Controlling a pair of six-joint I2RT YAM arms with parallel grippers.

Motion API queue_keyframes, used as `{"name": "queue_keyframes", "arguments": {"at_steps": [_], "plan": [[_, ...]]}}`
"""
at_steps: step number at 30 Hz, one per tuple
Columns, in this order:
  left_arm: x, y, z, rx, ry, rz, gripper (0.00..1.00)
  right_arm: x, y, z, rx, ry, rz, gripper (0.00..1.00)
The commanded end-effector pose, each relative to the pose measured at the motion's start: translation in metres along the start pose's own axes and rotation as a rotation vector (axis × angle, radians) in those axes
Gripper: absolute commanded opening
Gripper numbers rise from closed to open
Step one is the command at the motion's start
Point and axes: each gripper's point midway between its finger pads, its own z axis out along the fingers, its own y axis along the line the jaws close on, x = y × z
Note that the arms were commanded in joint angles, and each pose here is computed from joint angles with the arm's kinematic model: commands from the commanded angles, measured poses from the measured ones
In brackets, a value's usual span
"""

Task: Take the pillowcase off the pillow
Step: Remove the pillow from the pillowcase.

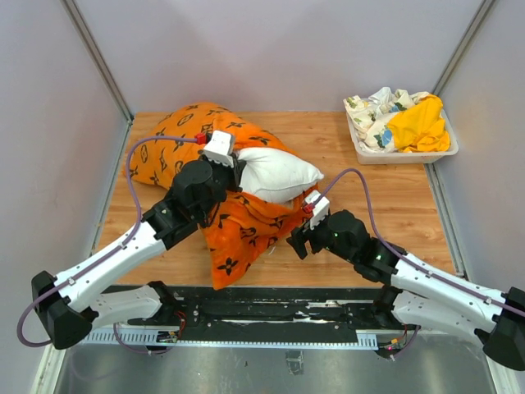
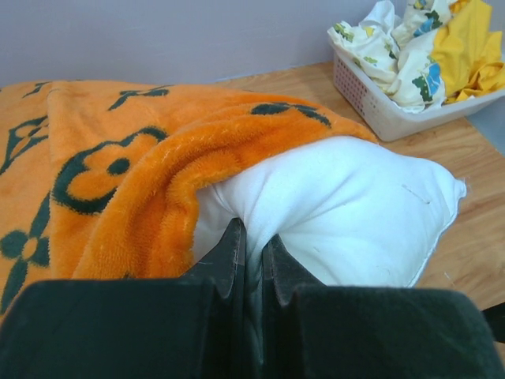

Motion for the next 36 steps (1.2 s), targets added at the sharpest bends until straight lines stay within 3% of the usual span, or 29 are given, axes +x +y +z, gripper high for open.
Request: {"name": "queue_keyframes", "arguments": {"at_steps": [1,6,10,16,22,27,31,36], "plan": [[-0.086,0.001,-0.013,0.019,-0.271,-0.141,0.0,-0.009,-0.006,-0.011,0.002,0.022,-0.018,0.88],[-0.072,-0.004,-0.005,0.031,-0.231,-0.149,0.0,-0.084,0.026,-0.034,-0.131,-0.193,-0.038,0.93],[-0.062,-0.007,0.007,0.011,-0.186,-0.188,0.0,-0.13,0.044,-0.041,-0.192,-0.312,-0.035,0.91],[-0.05,-0.014,0.024,0.007,-0.155,-0.242,0.0,-0.151,0.07,-0.003,-0.214,-0.278,-0.018,0.82],[-0.05,-0.014,0.027,-0.002,-0.158,-0.242,0.0,-0.133,0.106,0.034,-0.298,-0.206,-0.043,0.78],[-0.053,-0.003,0.029,-0.062,-0.17,-0.211,0.0,-0.101,0.123,0.039,-0.348,-0.136,-0.029,0.45],[-0.063,0.008,0.033,-0.144,-0.188,-0.209,0.0,-0.05,0.118,0.041,-0.327,-0.028,0.016,0.21],[-0.09,0.022,0.041,-0.234,-0.231,-0.201,0.0,0.023,0.106,0.034,-0.267,0.137,0.023,0.01]]}}
